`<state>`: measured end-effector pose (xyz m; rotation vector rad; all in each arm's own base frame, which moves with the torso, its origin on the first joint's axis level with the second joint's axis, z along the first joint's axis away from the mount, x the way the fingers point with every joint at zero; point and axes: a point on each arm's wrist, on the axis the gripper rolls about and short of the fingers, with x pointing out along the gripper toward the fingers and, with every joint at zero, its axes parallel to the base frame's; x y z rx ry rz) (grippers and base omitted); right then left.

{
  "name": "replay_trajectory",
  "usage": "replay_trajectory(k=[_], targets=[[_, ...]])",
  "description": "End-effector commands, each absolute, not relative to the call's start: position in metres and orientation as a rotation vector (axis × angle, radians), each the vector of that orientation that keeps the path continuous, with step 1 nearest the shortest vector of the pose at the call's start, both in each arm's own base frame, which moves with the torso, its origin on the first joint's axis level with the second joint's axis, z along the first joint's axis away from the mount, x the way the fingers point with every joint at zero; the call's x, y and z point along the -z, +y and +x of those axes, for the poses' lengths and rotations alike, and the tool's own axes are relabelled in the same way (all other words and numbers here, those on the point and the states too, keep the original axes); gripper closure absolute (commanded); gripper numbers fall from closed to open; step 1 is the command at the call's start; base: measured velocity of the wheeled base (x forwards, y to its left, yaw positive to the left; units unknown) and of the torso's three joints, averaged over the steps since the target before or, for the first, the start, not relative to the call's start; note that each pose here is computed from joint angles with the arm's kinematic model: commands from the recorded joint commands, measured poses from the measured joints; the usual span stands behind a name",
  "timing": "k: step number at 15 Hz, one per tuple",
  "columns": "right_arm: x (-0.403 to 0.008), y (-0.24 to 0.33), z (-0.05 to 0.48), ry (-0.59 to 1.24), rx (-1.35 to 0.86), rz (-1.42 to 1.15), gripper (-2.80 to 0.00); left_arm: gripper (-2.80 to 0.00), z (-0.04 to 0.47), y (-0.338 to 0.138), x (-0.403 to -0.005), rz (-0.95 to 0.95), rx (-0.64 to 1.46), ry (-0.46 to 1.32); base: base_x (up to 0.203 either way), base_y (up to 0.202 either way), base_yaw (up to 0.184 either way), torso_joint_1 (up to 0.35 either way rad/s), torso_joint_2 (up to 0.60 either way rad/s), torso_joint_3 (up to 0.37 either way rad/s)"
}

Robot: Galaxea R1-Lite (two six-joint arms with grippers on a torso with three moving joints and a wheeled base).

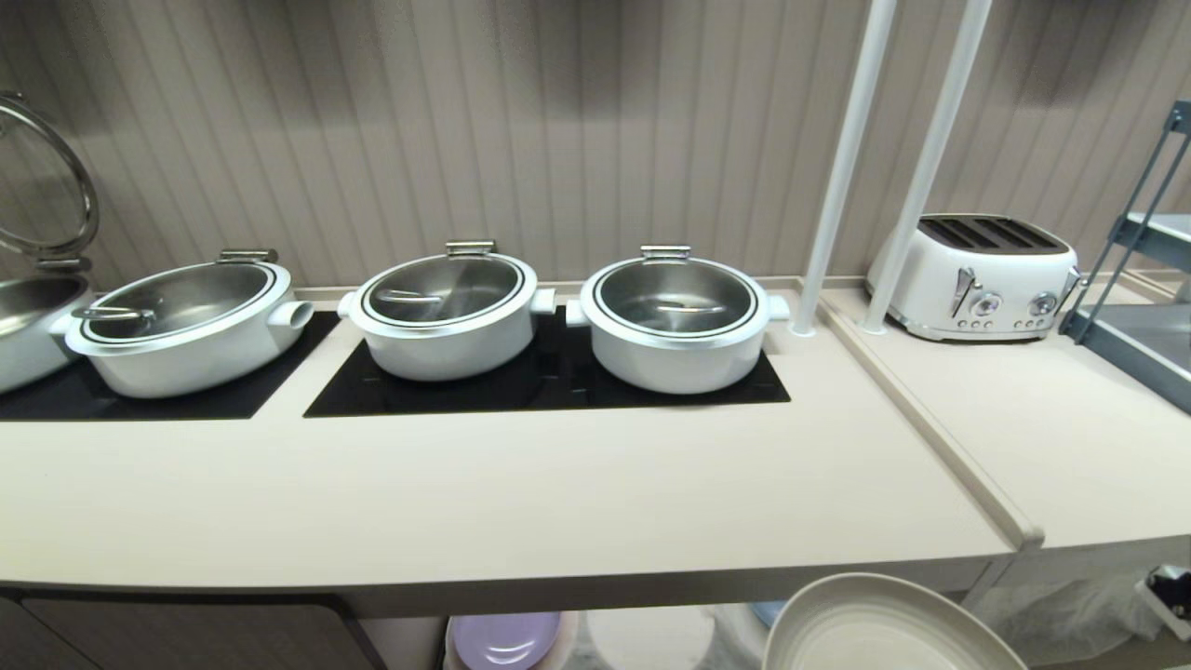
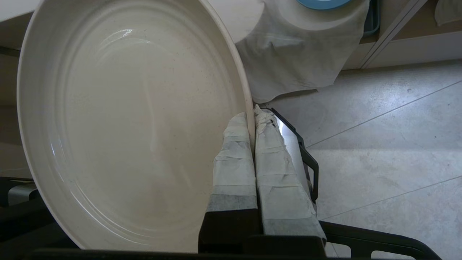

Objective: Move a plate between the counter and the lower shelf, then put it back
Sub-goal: Put the plate

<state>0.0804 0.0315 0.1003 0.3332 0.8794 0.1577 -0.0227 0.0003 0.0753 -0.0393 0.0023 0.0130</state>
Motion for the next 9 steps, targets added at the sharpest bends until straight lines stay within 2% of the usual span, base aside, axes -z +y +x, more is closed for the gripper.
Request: replay_trajectory(k=[1, 9], targets=[[-0.1004, 0.0317, 0.0808, 0.879, -0.157, 0.337, 0.00, 0.00, -0.0227, 0.0003, -0.0754, -0.040, -0.014, 0.003, 0.000, 0.000, 0.000, 0.000, 0.00, 0.000], [-0.0983, 0.0317, 0.0806, 0.891, -0.152, 0.331, 0.00, 0.00, -0.0227, 0.0003, -0.0754, -0.040, -0.014, 0.003, 0.000, 0.000, 0.000, 0.000, 0.00, 0.000]])
